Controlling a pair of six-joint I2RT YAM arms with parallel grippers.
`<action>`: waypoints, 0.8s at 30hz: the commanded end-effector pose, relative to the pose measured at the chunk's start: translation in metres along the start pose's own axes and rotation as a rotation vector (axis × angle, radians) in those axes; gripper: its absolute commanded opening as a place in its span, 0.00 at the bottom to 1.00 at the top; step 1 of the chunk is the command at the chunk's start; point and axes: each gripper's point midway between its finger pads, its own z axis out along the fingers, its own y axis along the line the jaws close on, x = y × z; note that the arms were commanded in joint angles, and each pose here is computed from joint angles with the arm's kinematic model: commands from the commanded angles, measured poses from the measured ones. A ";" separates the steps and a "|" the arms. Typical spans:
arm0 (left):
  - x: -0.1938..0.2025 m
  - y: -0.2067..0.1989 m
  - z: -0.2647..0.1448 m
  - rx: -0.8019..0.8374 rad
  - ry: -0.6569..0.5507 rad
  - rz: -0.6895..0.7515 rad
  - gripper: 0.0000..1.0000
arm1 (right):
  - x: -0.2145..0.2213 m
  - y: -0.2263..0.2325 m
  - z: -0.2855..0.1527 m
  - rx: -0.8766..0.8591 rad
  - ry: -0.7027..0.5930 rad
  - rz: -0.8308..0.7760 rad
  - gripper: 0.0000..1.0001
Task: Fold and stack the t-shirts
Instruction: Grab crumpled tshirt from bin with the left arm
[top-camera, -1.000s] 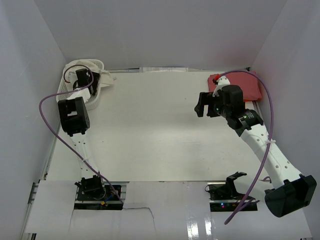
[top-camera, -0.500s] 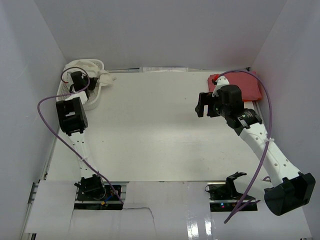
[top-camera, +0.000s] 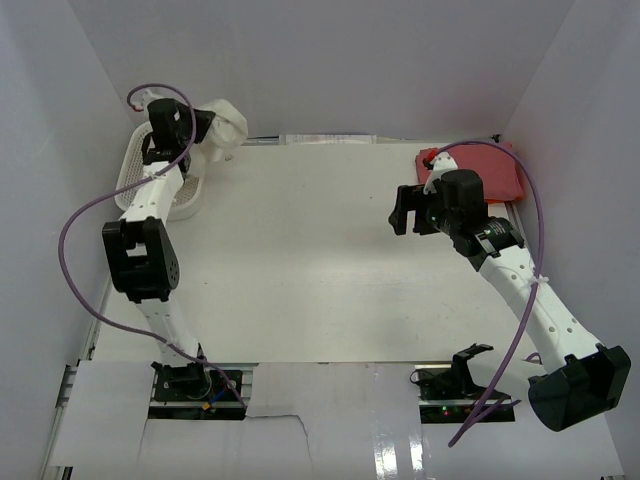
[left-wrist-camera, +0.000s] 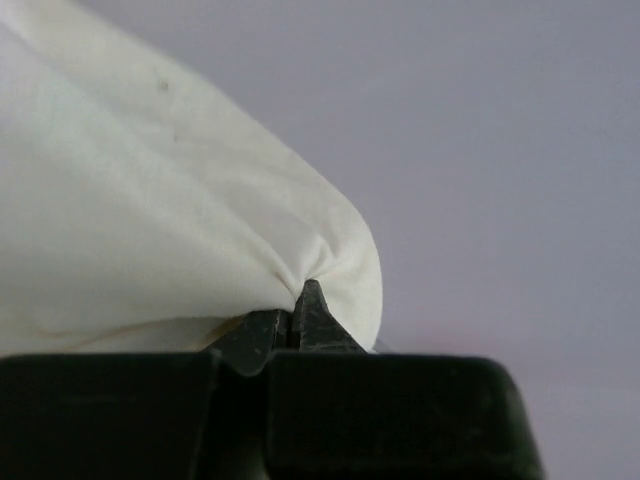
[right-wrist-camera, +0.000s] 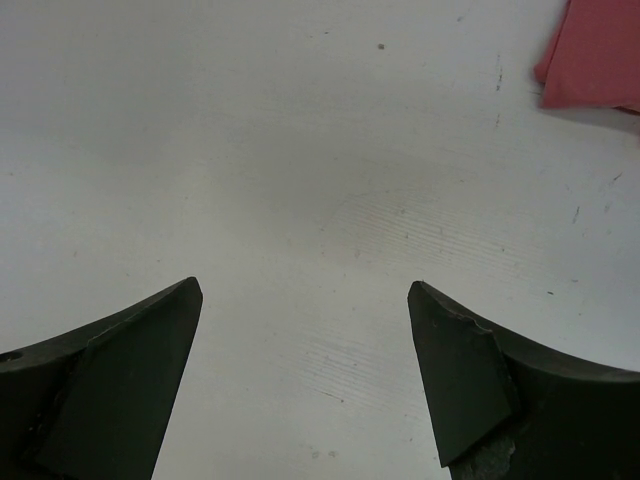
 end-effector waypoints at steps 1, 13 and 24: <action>-0.001 -0.076 -0.074 0.068 0.011 0.141 0.00 | -0.009 0.010 -0.002 -0.054 -0.032 -0.002 0.90; 0.109 -0.095 -0.300 0.284 0.208 0.398 0.00 | -0.003 0.017 0.000 -0.100 -0.018 0.001 0.90; 0.059 -0.197 -0.343 0.472 0.189 0.566 0.00 | -0.009 0.020 0.004 -0.111 -0.026 0.012 0.90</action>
